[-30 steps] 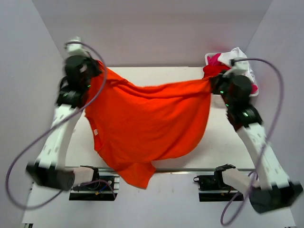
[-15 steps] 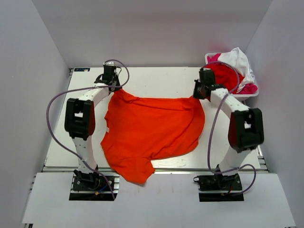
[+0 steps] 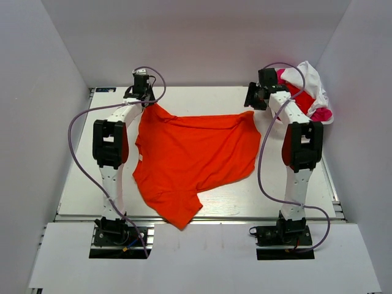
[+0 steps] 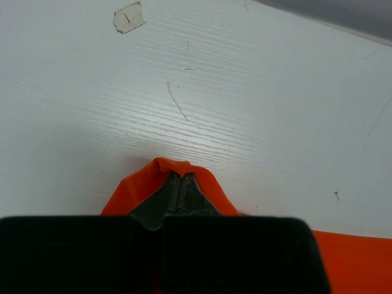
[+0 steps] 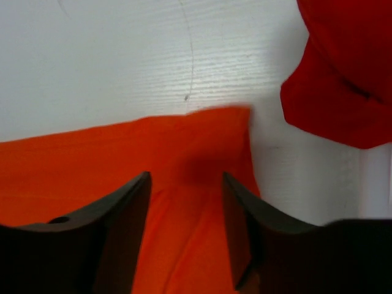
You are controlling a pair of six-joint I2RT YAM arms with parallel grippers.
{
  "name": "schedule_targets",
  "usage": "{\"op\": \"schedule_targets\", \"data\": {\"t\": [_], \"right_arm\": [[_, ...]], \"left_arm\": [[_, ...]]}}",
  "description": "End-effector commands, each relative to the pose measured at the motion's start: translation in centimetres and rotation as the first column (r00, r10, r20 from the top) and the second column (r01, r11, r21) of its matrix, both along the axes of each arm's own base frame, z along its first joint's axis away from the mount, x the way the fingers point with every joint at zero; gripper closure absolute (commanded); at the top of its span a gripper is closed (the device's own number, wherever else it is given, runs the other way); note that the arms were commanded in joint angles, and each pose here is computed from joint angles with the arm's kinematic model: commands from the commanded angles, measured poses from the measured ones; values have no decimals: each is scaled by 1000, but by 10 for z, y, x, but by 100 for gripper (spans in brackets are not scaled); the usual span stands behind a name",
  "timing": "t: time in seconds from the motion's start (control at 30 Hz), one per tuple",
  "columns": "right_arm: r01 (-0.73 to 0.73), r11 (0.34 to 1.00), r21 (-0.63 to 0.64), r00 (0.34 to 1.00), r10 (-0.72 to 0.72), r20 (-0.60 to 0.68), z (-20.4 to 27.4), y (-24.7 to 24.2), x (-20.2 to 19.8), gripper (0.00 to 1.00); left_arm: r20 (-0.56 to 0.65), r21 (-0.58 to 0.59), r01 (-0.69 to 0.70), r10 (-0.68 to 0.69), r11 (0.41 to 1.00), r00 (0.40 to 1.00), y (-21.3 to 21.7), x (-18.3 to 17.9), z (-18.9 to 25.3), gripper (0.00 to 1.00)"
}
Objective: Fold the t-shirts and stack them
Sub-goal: Flatten out the tshirt
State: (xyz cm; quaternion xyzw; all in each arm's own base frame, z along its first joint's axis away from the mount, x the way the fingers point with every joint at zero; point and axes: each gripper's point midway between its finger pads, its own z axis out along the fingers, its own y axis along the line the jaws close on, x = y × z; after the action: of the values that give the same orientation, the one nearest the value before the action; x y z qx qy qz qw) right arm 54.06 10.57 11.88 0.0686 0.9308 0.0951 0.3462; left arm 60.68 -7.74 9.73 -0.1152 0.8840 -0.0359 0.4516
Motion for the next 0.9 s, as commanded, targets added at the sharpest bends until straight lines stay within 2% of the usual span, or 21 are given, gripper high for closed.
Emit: {"op": "schedule_targets", "data": {"t": [0.0,0.17,0.27,0.3,0.47,0.5,0.53,0.57,0.6,0.63,0.87], "right_arm": [[-57,998,27,998,57,3,11,3,-8,38],[-105,994,24,994,104,31,14,5,-20,36],[-77,997,23,997,77,3,4,1,-22,23],[-73,997,26,997,74,-5,1,0,-22,10],[-53,997,60,997,56,-49,-15,1,-25,10],[-46,997,66,997,50,-61,-21,1,-28,10],[-45,996,76,996,50,-69,-24,2,-30,10],[-46,995,84,996,52,-70,-26,2,-31,10],[-45,995,89,996,51,-70,-27,2,-30,10],[-45,994,96,996,52,-75,-29,2,-31,10],[-1,993,116,998,8,-63,-32,-3,-41,10]], "left_arm": [[24,-17,23,-22,1000,999,-1,2,16,100],[26,-17,14,-13,1000,1000,5,2,12,100],[24,-28,29,-28,999,999,1,3,8,100],[24,-28,29,-28,999,999,1,3,8,100],[6,-26,28,-28,999,1000,1,2,0,100],[-6,-24,28,-28,999,1000,2,-1,-5,97],[-27,-30,21,-22,999,999,2,-5,-11,85],[-18,-32,21,-22,999,1000,2,-5,-6,60],[-43,-36,15,-16,999,999,2,-10,-13,19],[-51,-35,14,-16,999,999,3,-14,-12,0],[-54,-18,-20,19,1000,998,10,-19,-8,0]]}}
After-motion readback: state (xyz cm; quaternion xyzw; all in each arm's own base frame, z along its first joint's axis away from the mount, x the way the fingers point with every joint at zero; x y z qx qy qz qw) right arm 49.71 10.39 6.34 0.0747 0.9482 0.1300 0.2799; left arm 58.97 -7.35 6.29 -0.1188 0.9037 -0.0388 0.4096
